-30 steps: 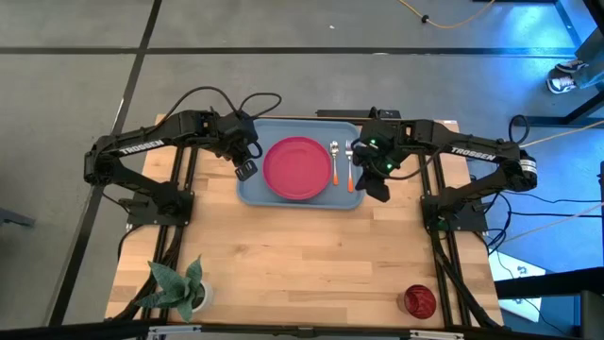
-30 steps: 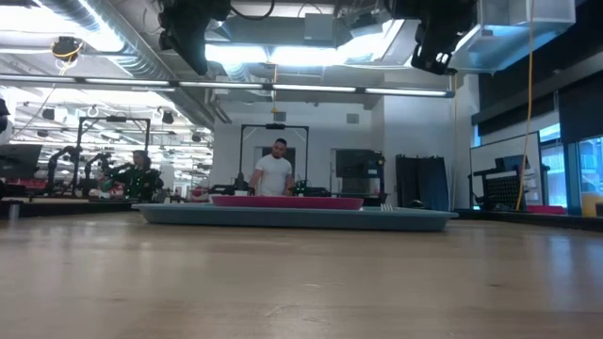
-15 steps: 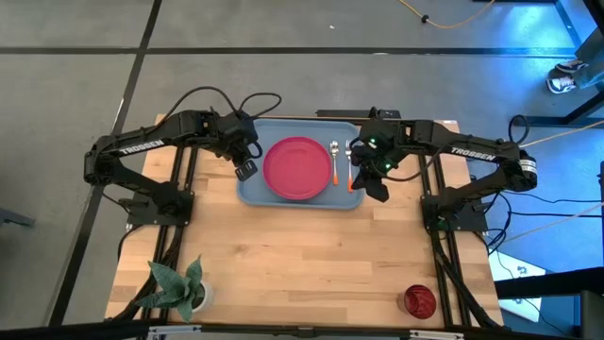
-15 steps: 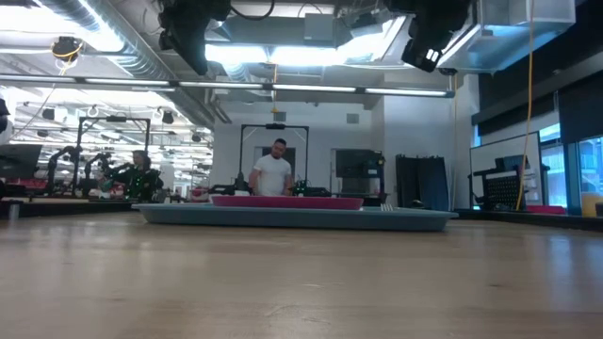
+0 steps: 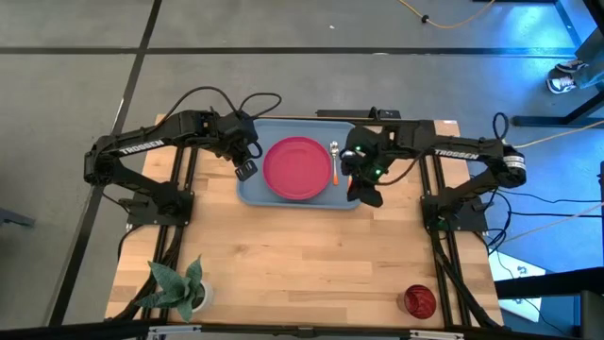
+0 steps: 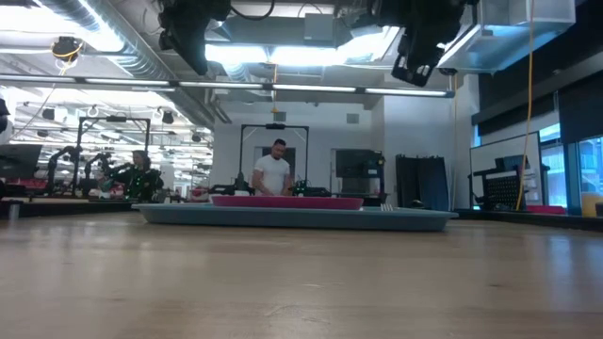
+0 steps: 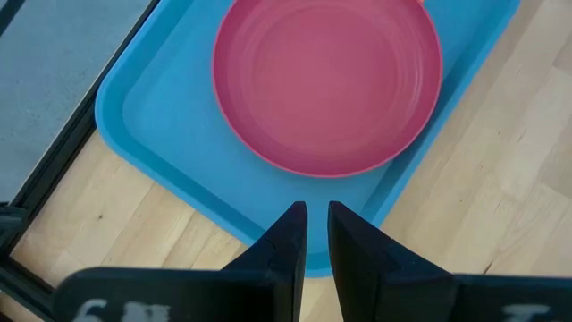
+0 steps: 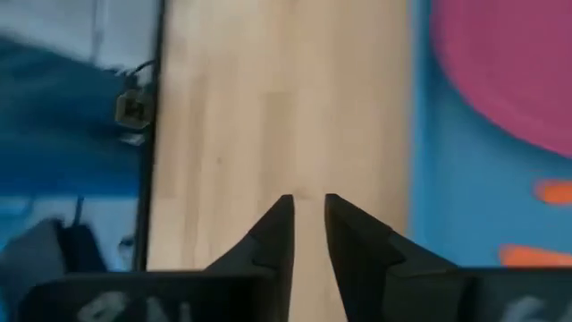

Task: Pick and place plate/cup/fork/spoon on tray
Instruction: Put the red glass on the blue serving tray at the top left of the pink plate

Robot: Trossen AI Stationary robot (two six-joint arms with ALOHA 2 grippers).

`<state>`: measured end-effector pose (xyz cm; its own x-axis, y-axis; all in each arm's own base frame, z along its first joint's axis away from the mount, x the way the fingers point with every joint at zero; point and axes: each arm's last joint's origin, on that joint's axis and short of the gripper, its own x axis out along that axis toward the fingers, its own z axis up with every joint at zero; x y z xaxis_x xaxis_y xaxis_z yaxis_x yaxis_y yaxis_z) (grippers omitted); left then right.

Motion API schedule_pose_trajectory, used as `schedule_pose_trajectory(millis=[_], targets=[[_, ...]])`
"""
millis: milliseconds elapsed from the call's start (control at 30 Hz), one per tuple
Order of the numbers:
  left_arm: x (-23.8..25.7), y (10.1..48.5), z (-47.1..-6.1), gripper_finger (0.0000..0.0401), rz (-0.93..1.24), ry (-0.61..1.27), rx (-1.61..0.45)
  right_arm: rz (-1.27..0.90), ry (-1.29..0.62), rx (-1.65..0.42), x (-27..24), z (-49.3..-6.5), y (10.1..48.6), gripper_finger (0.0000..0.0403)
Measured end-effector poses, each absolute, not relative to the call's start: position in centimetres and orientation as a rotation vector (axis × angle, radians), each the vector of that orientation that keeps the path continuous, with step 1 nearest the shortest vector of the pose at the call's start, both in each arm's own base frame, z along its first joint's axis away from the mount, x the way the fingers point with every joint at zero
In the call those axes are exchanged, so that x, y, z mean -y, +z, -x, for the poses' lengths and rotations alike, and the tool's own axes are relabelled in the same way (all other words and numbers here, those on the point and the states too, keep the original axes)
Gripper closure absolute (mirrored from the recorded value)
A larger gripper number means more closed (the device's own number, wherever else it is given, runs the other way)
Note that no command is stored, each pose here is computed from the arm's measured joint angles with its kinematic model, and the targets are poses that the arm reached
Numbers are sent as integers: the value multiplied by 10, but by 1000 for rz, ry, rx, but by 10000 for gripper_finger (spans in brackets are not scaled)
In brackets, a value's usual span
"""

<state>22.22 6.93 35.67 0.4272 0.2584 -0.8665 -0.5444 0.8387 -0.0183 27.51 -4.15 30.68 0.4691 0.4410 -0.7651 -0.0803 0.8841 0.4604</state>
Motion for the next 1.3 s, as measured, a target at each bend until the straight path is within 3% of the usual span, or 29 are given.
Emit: schedule_pose_trajectory(millis=[200,433,600,800,1300], targets=[[-69,357,-222,360,317,512,-1013,-453,535,-1066,24,-266,310,329],[-69,356,-222,360,319,509,-1018,-461,595,-1405,-17,-233,309,330],[-69,356,-222,360,319,509,-1017,-387,623,-1539,-55,-221,309,330],[-69,357,-222,360,319,509,-1017,-251,598,-1621,-95,-208,307,330],[-69,357,-222,360,310,505,-1019,-300,421,-1579,-159,-190,308,330]])
